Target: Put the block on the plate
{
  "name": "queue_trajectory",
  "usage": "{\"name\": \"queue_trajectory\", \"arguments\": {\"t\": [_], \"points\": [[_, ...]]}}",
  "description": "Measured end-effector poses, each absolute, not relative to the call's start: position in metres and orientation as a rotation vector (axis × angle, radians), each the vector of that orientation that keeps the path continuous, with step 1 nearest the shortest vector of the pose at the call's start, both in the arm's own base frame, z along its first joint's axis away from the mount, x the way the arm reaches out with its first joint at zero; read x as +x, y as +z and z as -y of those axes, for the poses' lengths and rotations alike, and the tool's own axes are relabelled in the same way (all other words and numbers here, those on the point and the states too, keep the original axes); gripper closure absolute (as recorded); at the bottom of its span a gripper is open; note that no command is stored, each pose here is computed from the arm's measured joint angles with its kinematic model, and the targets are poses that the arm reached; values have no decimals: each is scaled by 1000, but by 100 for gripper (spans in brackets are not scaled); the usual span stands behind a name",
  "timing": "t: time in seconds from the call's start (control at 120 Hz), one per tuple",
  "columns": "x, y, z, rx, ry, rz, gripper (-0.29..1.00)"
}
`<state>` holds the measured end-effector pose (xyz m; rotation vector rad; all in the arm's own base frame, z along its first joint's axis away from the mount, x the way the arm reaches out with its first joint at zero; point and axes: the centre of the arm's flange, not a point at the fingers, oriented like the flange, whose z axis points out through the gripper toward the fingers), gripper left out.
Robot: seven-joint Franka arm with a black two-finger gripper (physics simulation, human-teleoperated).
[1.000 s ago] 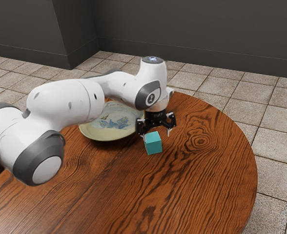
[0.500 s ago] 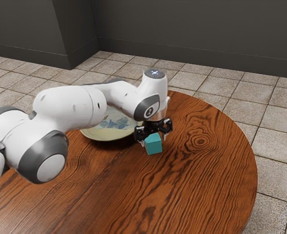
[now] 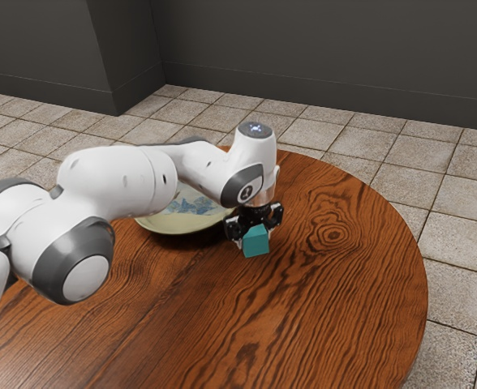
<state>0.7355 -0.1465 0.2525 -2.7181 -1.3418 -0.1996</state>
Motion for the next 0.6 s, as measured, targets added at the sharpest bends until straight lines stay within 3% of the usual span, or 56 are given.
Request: {"name": "queue_trajectory", "arguments": {"t": [0.6], "points": [[724,291,156,-2736,-217,1355,28]]}}
